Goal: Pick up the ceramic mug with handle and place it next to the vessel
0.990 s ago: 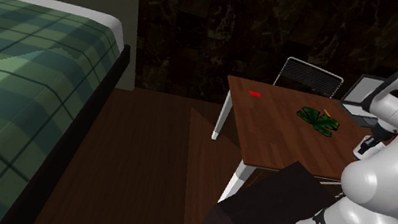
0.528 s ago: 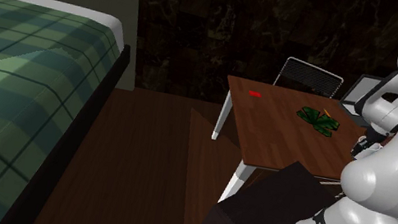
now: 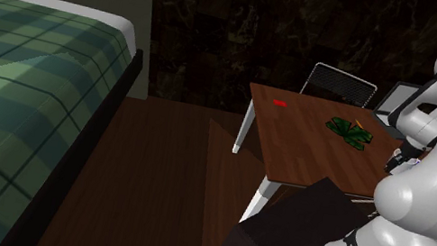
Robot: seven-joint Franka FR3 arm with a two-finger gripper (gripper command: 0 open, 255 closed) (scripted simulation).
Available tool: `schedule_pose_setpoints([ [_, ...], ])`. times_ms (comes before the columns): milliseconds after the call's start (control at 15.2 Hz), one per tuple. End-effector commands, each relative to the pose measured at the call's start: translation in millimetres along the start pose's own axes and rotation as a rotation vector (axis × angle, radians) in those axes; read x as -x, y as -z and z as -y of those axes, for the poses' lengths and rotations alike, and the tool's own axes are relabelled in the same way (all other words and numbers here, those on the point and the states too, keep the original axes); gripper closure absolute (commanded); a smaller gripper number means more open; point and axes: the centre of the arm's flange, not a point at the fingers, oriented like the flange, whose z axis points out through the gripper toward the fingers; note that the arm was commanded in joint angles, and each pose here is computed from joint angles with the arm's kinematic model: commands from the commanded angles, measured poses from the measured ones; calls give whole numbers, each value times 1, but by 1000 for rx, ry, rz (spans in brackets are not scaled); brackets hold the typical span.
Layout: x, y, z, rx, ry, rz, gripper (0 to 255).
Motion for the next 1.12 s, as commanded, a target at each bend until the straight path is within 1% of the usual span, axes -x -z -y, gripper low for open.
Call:
schedule_pose_setpoints([
  [0, 7, -5, 0, -9, -9, 12, 0],
  [264, 8, -6, 1, -8, -8, 12, 0],
  [528, 8, 44, 0, -8, -8, 12, 0],
  [1056, 8, 44, 0, -8, -8, 12, 0],
])
